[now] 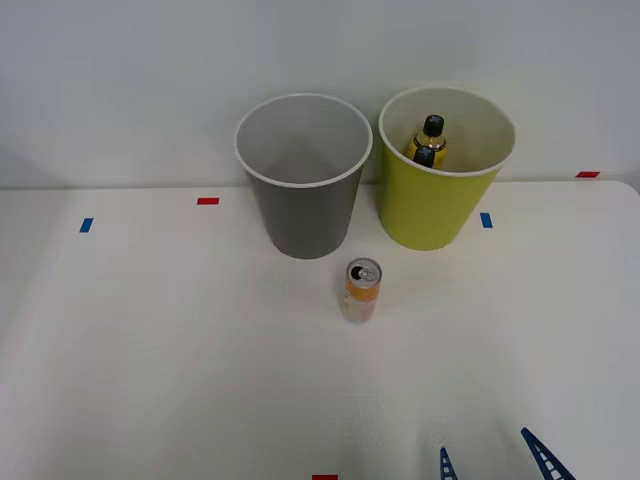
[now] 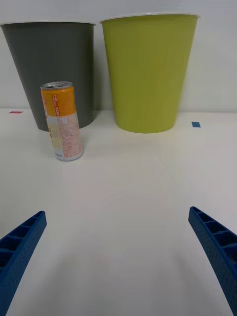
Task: Put cans in the gray bin, plastic bottles in the light green bin
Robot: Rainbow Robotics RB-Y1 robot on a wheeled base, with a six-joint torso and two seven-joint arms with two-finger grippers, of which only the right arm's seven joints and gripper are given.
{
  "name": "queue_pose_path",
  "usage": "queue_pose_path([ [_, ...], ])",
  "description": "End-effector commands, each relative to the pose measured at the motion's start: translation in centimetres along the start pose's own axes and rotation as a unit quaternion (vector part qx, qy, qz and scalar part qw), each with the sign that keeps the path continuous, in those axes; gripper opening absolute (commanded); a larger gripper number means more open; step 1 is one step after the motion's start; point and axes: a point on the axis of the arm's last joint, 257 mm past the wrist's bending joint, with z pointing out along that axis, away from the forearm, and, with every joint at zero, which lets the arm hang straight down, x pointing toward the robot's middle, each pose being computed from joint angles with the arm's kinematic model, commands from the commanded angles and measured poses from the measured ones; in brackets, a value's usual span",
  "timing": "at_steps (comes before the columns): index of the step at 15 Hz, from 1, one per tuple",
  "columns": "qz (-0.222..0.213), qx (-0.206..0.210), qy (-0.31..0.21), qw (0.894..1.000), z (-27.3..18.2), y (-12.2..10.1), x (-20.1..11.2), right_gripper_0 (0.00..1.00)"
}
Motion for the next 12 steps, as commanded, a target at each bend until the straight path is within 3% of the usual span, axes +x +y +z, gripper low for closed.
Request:
queue_pose_path([
  [1,0.000,0.000,0.000,1.000,0.00,0.00,0.00,1.00],
  [12,0.000,0.000,0.000,1.000,0.00,0.00,0.00,1.00],
])
